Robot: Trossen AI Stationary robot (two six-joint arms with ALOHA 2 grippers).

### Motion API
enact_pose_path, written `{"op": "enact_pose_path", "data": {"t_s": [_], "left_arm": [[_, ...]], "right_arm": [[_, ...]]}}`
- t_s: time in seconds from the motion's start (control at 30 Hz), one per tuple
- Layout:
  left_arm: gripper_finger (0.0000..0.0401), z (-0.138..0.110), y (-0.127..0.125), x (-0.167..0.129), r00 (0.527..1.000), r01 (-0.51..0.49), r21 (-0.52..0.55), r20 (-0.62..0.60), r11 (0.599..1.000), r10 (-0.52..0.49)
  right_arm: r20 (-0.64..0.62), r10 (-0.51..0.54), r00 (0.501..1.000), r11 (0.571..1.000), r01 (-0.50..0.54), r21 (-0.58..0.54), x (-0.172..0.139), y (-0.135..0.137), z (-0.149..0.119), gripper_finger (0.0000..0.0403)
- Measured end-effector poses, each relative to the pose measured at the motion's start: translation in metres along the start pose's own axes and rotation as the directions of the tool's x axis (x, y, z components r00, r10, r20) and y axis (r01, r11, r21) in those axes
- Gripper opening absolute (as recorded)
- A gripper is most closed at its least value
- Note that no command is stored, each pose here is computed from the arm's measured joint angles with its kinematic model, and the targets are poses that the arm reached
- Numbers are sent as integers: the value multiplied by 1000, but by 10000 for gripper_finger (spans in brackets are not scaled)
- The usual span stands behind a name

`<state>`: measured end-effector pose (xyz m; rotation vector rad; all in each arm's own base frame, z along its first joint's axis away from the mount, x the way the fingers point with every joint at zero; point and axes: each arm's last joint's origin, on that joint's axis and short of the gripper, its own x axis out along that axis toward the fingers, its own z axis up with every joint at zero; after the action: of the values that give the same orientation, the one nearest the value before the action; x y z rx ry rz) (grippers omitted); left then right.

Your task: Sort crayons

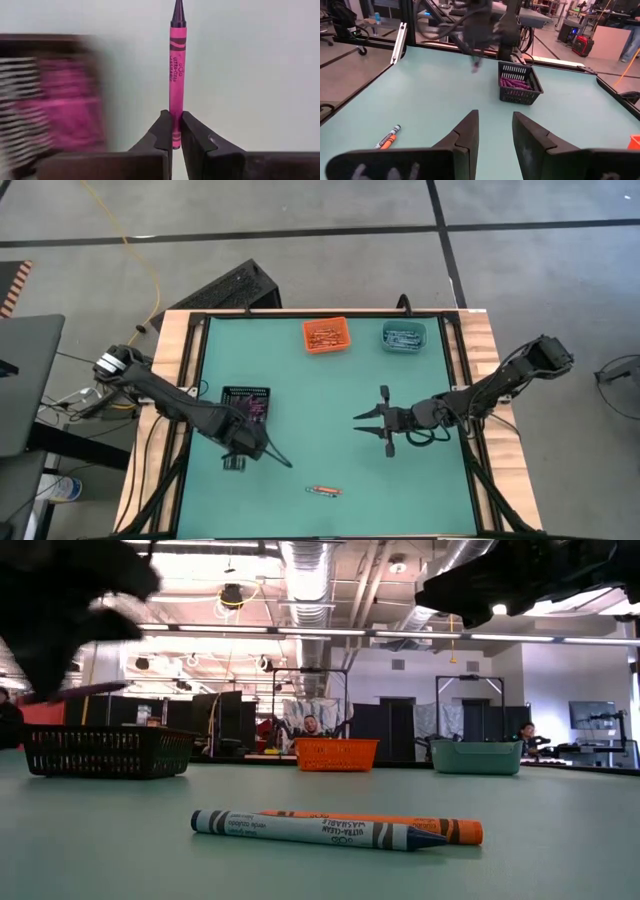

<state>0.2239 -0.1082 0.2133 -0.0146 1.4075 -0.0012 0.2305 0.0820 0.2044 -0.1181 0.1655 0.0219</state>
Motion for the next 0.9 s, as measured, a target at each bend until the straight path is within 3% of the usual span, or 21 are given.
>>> {"op": "enact_pose_path", "data": {"t_s": [0.13,0.27,0.57,0.9], "left_arm": [[7,13,17,-24,977,-208,44,47,977,206],[7,20,43,-31,953,-304,30,21,952,303],[6,18,92,-18,943,-311,-15,-134,950,306],[19,3,106,1,943,-264,-127,-242,956,228]], "right_arm": [[-1,0,1000,1000,0,1,0,0,0,118],[-7,0,1000,1000,0,-1,0,0,-1,118],[-39,2,999,1000,-2,-13,0,0,-4,118],[-40,1,999,1000,-2,-15,0,0,-4,118]]}}
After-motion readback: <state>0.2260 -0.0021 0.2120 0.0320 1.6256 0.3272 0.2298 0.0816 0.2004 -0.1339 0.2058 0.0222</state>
